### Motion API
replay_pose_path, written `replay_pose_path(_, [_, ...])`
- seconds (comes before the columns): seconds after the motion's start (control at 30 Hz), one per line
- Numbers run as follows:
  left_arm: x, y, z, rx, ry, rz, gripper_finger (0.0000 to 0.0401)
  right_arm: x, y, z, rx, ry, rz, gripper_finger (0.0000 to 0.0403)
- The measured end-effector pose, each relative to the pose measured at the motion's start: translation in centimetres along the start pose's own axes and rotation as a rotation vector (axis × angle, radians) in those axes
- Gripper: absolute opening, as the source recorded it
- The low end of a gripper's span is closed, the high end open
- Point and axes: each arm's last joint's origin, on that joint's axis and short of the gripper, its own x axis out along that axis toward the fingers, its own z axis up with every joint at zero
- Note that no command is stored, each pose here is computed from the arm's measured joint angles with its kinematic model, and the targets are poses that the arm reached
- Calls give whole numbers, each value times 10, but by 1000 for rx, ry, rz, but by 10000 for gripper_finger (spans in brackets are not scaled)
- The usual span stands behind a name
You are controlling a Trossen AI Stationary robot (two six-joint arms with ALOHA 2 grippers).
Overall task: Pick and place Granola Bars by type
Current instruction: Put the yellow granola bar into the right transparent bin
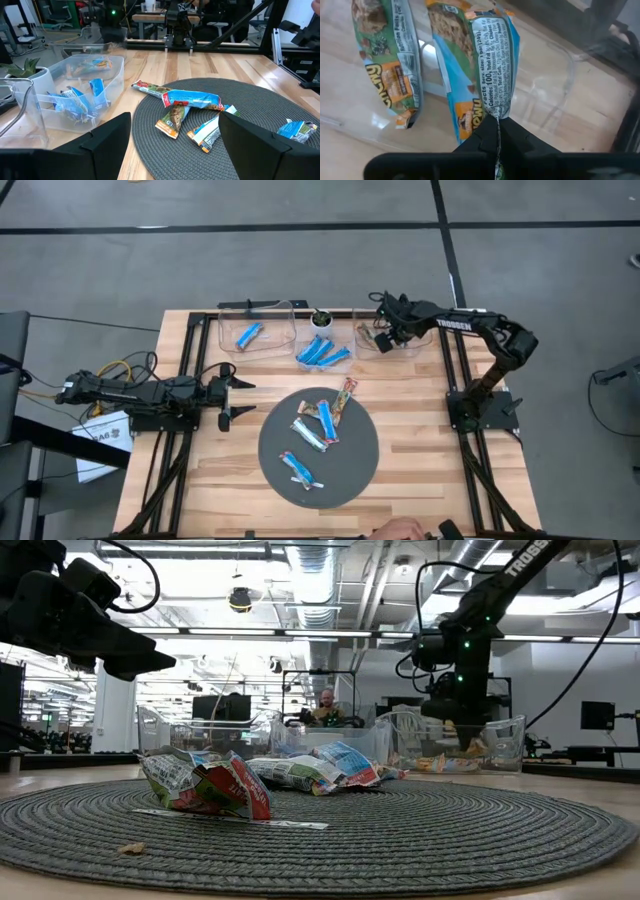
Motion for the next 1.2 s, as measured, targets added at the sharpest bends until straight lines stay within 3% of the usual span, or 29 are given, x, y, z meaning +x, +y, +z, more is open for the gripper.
replay_pose_path(0.43, [0, 0, 0, 0, 0, 0, 294, 2, 0, -1, -19, 1, 9, 64])
replay_pose_path(0.7, [0, 0, 0, 0, 0, 0, 294, -4, 2, 2, -15, -54, 27, 71])
replay_pose_path(1.0, [0, 0, 0, 0, 0, 0, 294, -51, 6, -4, -31, -214, 88, 71])
replay_pose_path(1.2, [0, 0, 0, 0, 0, 0, 294, -95, 35, -24, -166, -372, 187, 71])
